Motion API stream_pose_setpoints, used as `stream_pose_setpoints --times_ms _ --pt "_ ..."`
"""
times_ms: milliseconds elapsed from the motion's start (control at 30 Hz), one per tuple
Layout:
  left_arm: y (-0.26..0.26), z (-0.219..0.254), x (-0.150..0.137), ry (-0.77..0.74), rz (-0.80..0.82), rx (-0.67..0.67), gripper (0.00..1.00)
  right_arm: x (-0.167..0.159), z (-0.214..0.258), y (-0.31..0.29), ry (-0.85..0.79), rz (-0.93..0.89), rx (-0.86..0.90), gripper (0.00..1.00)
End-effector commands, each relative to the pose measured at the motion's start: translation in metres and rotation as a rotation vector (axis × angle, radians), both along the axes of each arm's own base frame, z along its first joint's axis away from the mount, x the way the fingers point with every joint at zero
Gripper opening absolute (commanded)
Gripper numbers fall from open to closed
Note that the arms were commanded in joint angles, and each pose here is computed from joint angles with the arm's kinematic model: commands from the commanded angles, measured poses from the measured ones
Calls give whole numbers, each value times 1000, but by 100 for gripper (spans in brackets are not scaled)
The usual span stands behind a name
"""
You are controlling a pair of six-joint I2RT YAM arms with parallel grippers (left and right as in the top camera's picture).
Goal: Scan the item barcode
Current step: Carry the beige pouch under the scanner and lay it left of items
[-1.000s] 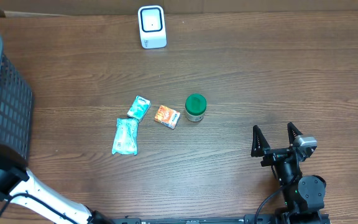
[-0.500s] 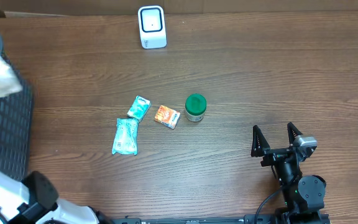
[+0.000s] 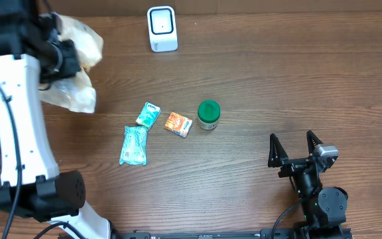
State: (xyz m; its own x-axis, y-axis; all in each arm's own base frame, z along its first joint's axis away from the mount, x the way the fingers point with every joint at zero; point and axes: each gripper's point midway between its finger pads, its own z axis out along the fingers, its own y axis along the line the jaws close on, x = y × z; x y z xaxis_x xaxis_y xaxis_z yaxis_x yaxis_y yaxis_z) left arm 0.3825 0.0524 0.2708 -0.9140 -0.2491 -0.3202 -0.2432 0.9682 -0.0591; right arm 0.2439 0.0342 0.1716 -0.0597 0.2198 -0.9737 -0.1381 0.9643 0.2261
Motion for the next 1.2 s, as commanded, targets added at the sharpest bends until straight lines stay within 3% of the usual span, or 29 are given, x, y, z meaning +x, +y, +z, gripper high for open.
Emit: stream_pose_setpoints --times_ms 0,300,567,800,1167 --pt "7 -56 -8 140 89 57 4 0 -2 -1 -3 -5 3 100" --pt "-11 -181 -13 221 118 -65 5 0 -2 -1 -3 -5 3 100" --pt "-43 -246 -26 209 132 -173 4 0 -2 -1 -3 -5 3 100" --pt "-87 -258 -29 205 86 -259 4 0 -2 -1 -3 -5 3 100" --pt "-133 -257 -31 207 40 -271 6 0 -2 -1 -3 -5 3 100"
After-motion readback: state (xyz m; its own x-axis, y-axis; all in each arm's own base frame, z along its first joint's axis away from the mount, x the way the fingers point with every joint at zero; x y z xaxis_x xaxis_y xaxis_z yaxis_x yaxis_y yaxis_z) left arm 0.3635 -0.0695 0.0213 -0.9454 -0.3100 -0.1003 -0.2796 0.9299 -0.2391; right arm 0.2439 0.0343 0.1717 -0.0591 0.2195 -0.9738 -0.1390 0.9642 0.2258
